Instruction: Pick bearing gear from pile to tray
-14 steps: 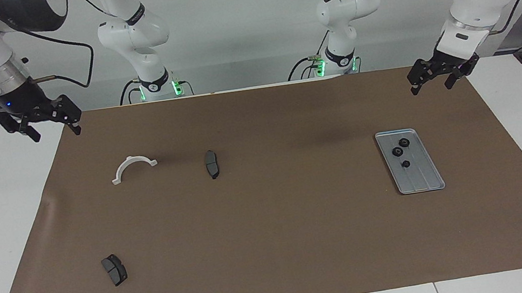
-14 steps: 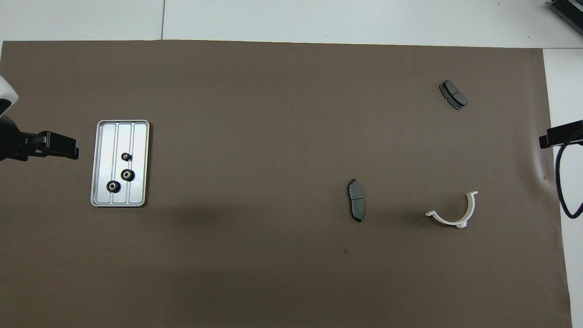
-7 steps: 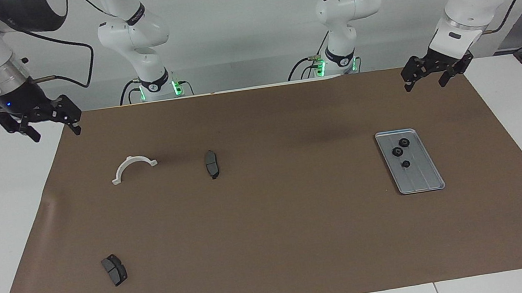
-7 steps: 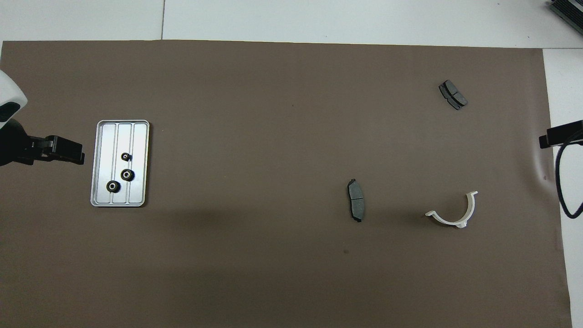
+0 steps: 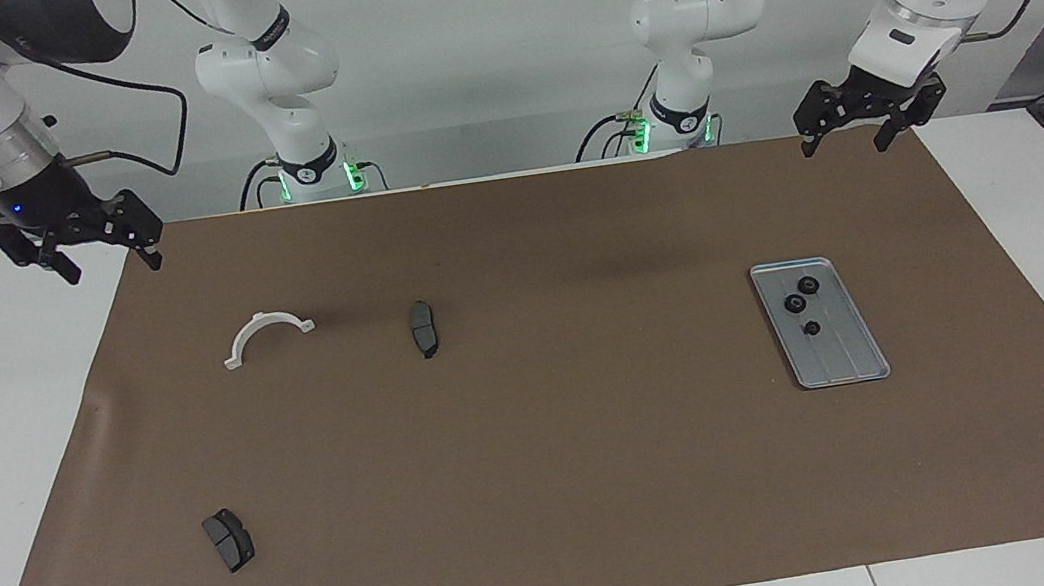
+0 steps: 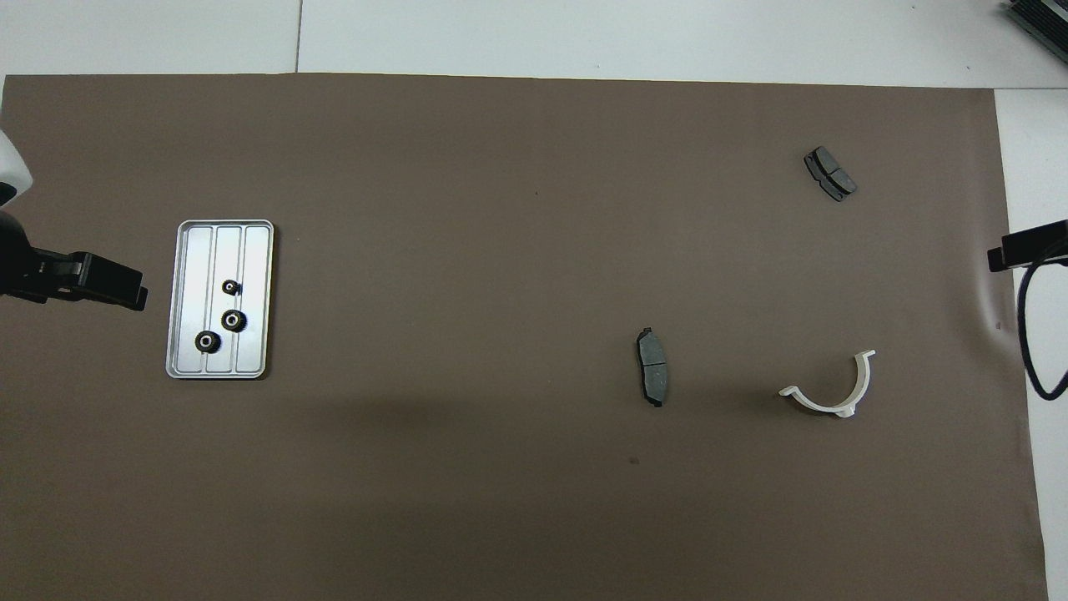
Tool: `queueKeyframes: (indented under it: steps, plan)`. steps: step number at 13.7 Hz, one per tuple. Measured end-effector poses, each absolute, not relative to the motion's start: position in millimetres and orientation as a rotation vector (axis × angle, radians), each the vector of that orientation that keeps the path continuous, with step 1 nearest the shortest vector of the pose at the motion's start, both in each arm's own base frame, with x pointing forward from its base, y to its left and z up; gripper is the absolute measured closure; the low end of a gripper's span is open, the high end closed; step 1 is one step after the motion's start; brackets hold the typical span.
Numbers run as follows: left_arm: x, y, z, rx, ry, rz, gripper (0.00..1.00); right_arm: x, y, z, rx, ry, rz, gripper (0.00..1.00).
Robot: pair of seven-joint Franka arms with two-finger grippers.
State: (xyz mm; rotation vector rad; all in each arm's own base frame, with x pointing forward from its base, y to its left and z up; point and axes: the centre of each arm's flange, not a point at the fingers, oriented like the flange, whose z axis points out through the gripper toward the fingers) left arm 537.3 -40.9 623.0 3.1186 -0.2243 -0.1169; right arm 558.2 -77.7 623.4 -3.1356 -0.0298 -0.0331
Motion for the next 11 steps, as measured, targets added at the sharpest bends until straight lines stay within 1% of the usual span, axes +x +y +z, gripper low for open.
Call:
queueKeyframes:
  steps: [11]
  plan:
    - [536.9,-38.4,619.6,3.117,-0.232,-0.134,0.0,558.1,-77.8,622.7,-3.135,-0.03,-0.03,0.0]
